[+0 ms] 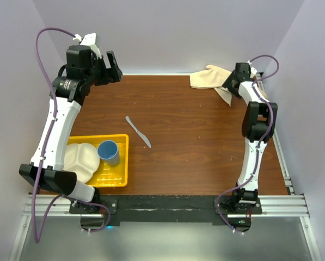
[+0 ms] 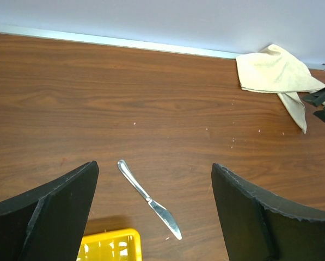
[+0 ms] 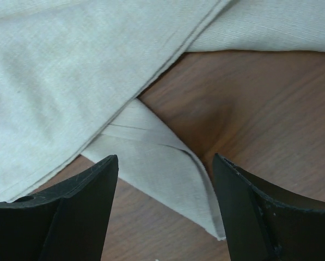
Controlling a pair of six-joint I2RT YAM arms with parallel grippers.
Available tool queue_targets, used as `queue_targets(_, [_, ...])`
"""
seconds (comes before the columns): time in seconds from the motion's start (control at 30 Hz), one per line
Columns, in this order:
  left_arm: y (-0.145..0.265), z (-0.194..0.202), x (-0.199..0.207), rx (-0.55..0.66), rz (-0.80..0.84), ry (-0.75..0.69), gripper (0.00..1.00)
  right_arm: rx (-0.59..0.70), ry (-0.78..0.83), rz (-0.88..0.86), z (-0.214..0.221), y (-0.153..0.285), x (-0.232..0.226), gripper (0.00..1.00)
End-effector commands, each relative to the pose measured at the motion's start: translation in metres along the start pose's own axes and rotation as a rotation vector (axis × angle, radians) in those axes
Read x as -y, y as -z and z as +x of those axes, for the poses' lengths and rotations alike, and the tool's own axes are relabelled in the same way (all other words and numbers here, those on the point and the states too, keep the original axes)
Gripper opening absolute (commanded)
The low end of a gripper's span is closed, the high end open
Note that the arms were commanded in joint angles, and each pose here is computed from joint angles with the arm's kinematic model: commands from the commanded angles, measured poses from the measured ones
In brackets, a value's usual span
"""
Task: Fold the napkin, place the utensils inside, and roll it up
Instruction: Move the napkin to the center of the board.
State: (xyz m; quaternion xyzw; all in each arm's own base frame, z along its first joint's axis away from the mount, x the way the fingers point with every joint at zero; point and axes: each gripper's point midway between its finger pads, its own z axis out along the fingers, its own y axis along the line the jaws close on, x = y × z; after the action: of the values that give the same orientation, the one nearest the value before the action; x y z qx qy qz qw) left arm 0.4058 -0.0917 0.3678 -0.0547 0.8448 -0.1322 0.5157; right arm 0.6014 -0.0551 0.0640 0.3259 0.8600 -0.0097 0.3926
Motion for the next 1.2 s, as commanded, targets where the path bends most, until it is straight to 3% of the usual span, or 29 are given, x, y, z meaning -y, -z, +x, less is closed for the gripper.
queue_targets(0.0, [0.010, -0.029, 0.012, 0.097, 0.044, -0.045, 0.90, -0.043, 0.038, -0.028, 0.005, 0.008, -0.001, 0.71])
queue_targets(0.43, [0.011, -0.033, 0.002, 0.118, -0.003, -0.069, 0.90, -0.118, 0.048, -0.050, 0.035, 0.006, 0.011, 0.58])
queue_targets(0.53, [0.013, -0.033, 0.003, 0.119, 0.003, -0.071, 0.90, -0.123, 0.047, -0.069, 0.035, 0.008, 0.007, 0.47])
queue_targets(0.67, [0.020, -0.031, 0.006, 0.119, 0.019, -0.063, 0.90, -0.162, 0.060, -0.113, 0.038, 0.018, -0.003, 0.24])
queue_targets(0.73, [0.028, -0.024, 0.009, 0.115, 0.039, -0.058, 0.90, -0.164, 0.113, -0.126, 0.035, 0.033, -0.014, 0.04])
queue_targets(0.77, [0.031, -0.018, 0.014, 0.106, 0.052, -0.063, 0.90, -0.160, 0.133, -0.119, 0.034, 0.039, -0.016, 0.00])
queue_targets(0.83, [0.041, -0.002, 0.019, 0.090, 0.057, -0.080, 0.90, -0.186, 0.167, -0.092, 0.038, 0.062, -0.019, 0.00])
queue_targets(0.97, [0.069, 0.024, 0.040, 0.061, 0.126, -0.079, 0.90, -0.275, 0.283, -0.100, 0.088, 0.133, -0.039, 0.00])
queue_targets(1.0, [0.083, 0.024, 0.041, 0.075, 0.150, -0.064, 0.90, -0.349, 0.322, -0.077, 0.120, 0.144, -0.023, 0.00])
queue_targets(1.07, [0.088, 0.040, 0.039, 0.048, 0.158, -0.034, 0.90, -0.360, 0.374, -0.121, 0.138, 0.192, -0.027, 0.00])
queue_targets(1.1, [0.092, 0.052, 0.036, 0.031, 0.162, -0.019, 0.90, -0.438, 0.408, -0.085, 0.171, 0.203, -0.003, 0.00])
queue_targets(1.17, [0.091, 0.069, 0.038, -0.008, 0.183, 0.029, 0.88, -0.448, 0.438, -0.144, 0.189, 0.248, 0.002, 0.00])
